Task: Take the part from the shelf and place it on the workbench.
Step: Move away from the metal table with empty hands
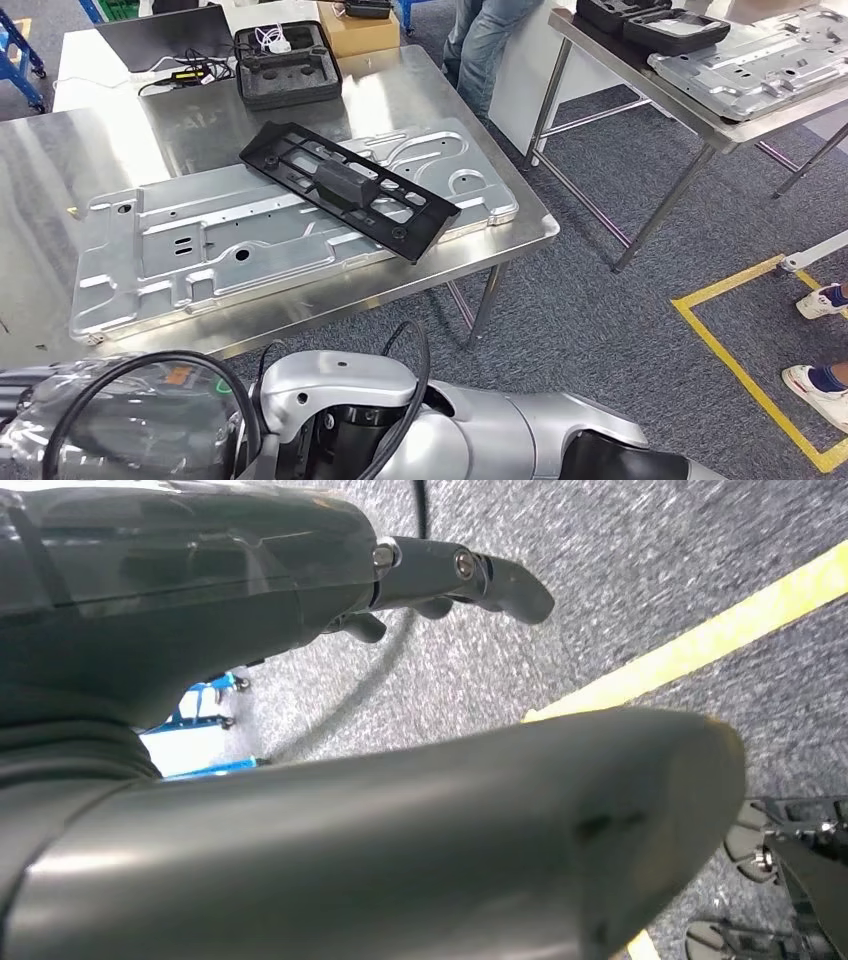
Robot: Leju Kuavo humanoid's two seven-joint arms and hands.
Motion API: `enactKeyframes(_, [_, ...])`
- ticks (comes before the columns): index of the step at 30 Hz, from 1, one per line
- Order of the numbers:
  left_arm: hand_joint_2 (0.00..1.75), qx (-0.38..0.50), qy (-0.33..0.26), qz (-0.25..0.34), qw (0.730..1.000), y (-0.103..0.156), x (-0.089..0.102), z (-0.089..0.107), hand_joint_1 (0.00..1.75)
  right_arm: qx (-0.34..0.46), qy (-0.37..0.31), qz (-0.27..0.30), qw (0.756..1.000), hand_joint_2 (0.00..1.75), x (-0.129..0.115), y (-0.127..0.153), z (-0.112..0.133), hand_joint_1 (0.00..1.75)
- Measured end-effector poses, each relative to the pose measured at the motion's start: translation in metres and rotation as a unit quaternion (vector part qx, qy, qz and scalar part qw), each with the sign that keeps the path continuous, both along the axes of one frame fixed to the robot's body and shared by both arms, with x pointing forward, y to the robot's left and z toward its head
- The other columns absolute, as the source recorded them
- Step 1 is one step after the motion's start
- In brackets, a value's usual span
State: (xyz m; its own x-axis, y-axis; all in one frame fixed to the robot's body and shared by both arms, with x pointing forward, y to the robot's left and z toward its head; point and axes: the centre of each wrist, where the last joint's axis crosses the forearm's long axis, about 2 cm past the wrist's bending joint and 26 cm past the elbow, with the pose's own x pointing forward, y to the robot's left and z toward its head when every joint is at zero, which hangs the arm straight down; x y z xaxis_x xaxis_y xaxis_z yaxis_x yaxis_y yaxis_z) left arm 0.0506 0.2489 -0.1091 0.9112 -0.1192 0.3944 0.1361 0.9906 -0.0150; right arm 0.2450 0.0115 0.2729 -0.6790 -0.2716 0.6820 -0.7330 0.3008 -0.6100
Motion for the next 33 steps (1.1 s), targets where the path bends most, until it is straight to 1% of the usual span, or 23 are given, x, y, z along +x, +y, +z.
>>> enactKeyframes(8, [0.00, 0.005, 0.001, 0.000, 1.000, 0.0053, -0.0002, -0.0004, 0.00, 0.000, 0.001, 0.000, 1.000, 0.00, -0.0004, 0.0000, -0.0002, 0.00])
enactKeyframes(33, [0.00, -0.001, 0.001, -0.007, 1.000, 0.0034, 0.0001, -0.0003, 0.00, 0.001, -0.001, 0.000, 1.000, 0.00, -0.0004, -0.0021, 0.0003, 0.00])
